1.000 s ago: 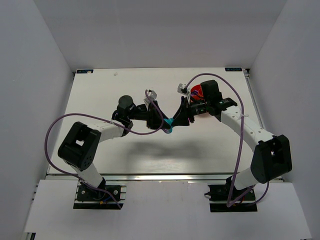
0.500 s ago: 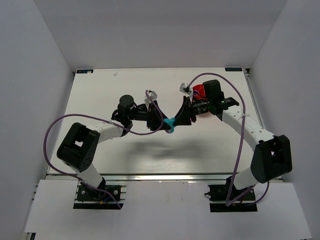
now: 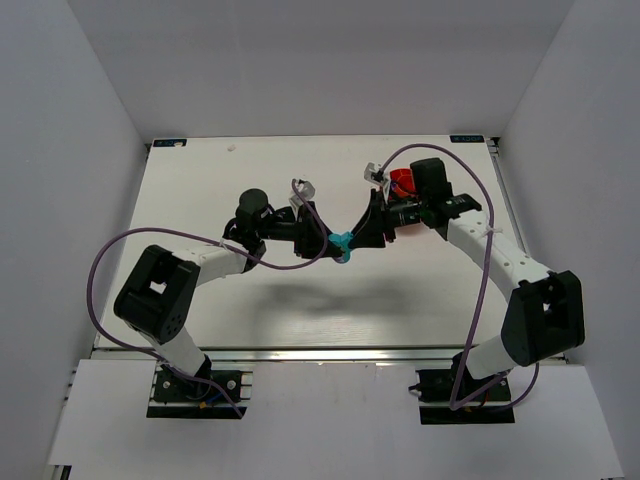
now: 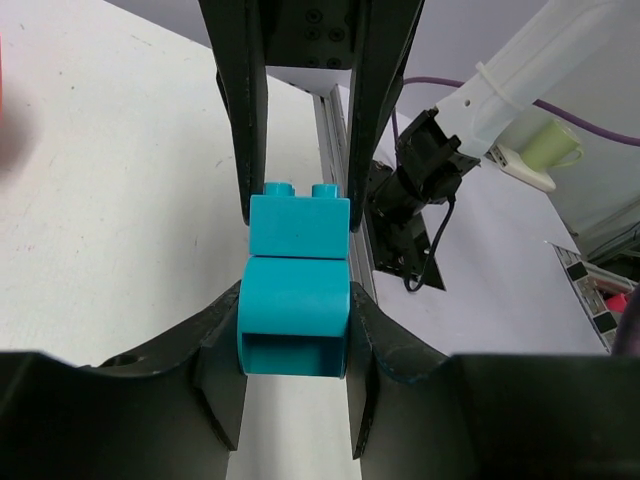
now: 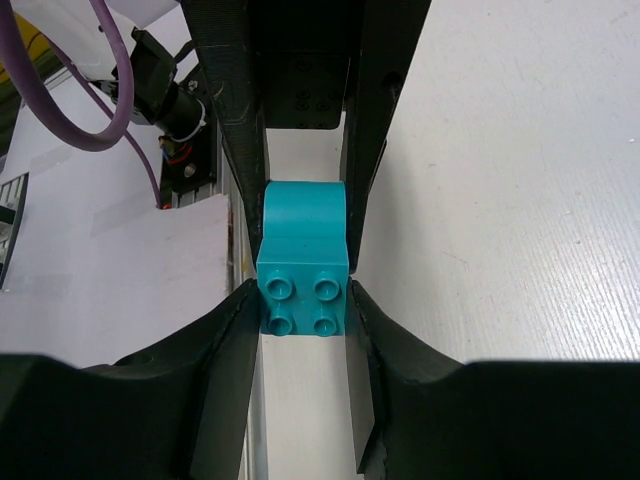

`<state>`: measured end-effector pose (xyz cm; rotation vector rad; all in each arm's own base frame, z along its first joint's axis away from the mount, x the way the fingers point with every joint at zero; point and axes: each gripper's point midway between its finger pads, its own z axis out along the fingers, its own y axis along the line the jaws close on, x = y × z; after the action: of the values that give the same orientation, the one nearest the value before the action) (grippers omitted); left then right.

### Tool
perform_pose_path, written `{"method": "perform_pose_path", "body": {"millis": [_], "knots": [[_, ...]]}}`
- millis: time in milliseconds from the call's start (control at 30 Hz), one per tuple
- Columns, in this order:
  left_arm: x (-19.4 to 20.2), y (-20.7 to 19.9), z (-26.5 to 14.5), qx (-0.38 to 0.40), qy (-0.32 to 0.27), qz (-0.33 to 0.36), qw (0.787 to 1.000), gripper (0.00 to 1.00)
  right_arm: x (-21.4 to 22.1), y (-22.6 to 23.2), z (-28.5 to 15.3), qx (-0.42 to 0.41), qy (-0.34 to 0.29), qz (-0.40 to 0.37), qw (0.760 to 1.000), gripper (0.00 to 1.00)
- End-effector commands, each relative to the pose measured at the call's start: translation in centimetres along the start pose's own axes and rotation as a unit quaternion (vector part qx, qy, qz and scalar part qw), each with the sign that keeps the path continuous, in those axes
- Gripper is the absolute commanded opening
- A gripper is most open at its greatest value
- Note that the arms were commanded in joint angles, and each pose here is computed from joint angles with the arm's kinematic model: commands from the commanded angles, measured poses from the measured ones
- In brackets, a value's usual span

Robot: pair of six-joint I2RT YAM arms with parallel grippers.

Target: Sort the legos into containers by color

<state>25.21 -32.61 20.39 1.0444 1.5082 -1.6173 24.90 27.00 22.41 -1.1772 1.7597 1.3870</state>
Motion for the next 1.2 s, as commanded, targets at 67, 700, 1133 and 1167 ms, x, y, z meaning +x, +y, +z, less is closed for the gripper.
{"method": "perform_pose_path", "body": {"millis": [67, 700, 1133, 1167], "knots": [[-1.5, -0.3, -1.0, -0.011, -0.012, 0.027, 1.0, 0.0, -3.5, -0.4, -3.3, 0.036, -0.04, -0.024, 0.998, 0.0], [-2.9, 2.3, -2.5, -0.146, -0.011, 0.078, 0.986, 0.0, -8.1, -16.9, -16.6, 0.442, -0.036, -0.044, 0.895, 0.0], [-4.5, 1.2, -3.0, -0.172, -0.013, 0.11, 0.979, 0.0, -7.8, -24.9, -22.0, 0.546, 0.012, -0.051, 0.836, 0.0], [-4.7, 1.1, -3.1, -0.172, -0.013, 0.114, 0.978, 0.0, -7.5, -25.4, -22.4, 0.557, 0.026, -0.053, 0.829, 0.0]]}}
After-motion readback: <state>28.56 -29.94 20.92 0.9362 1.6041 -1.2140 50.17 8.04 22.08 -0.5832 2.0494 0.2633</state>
